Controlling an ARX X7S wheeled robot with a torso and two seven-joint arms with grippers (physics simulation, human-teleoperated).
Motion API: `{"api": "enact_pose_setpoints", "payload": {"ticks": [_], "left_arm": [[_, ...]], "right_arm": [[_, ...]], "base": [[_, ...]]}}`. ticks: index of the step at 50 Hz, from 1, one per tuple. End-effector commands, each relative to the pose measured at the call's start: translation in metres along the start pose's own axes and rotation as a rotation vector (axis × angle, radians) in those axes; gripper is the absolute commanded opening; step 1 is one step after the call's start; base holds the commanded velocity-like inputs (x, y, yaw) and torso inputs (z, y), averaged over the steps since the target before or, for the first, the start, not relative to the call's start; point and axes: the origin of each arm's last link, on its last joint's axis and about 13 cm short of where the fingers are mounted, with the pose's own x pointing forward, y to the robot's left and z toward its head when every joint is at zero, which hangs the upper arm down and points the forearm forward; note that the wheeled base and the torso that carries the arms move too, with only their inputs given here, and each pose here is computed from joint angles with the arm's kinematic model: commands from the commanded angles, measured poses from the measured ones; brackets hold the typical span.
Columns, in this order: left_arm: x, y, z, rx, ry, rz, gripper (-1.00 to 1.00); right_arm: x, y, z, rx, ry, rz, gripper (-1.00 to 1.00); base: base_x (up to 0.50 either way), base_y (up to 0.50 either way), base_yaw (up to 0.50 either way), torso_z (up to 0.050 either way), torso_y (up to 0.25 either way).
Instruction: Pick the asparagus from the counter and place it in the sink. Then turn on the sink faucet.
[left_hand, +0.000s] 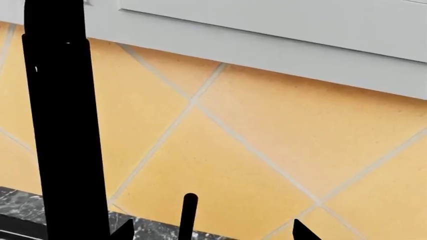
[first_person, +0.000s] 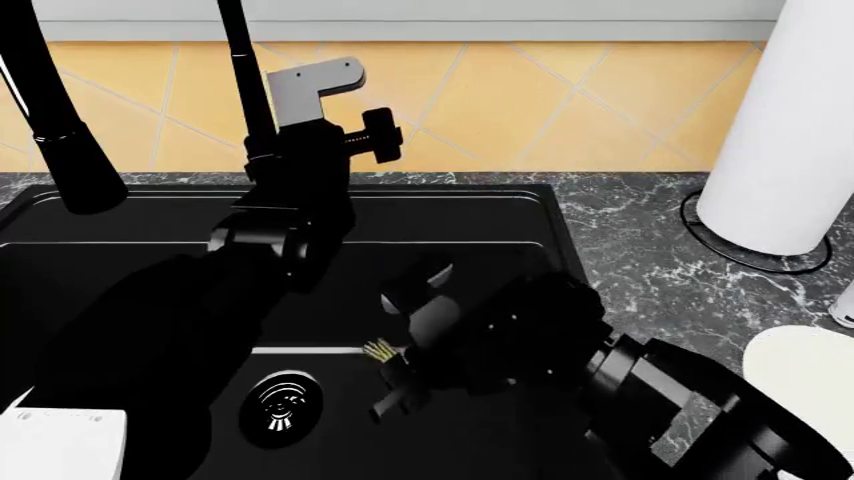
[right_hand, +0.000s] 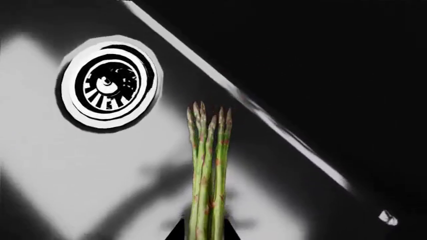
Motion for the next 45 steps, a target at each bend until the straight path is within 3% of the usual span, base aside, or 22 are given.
{"api": "enact_pose_setpoints", "payload": {"ticks": [1, 25, 26, 38, 45], "left_arm": [[0.000, 0.001, -0.002, 0.003, 0.002, 0.000, 1.00], [0.000, 0.001, -0.004, 0.004, 0.004, 0.000, 1.00], [0.000, 0.000, -0.004, 0.004, 0.003, -0.001, 1.00], [0.000, 0.001, -0.005, 0.005, 0.005, 0.001, 1.00], [0.000, 0.001, -0.004, 0.004, 0.004, 0.001, 1.00]], "right_arm": [[0.009, 0.006, -0.009, -0.042, 0.055, 0.026, -1.00], [0.016, 0.006, -0.017, -0.054, 0.099, 0.064, -1.00], [0.015, 0.006, -0.016, -0.051, 0.095, 0.067, 1.00], [0.005, 0.005, -0.012, -0.034, 0.060, 0.095, 1.00], [-0.016, -0.001, -0.005, -0.021, 0.002, 0.081, 1.00]], "base": [[0.00, 0.00, 0.00, 0.000, 0.010], [0.00, 0.00, 0.00, 0.000, 0.000], [0.00, 0.00, 0.00, 0.000, 0.000], [0.00, 0.00, 0.00, 0.000, 0.000], [0.00, 0.00, 0.00, 0.000, 0.000]]}}
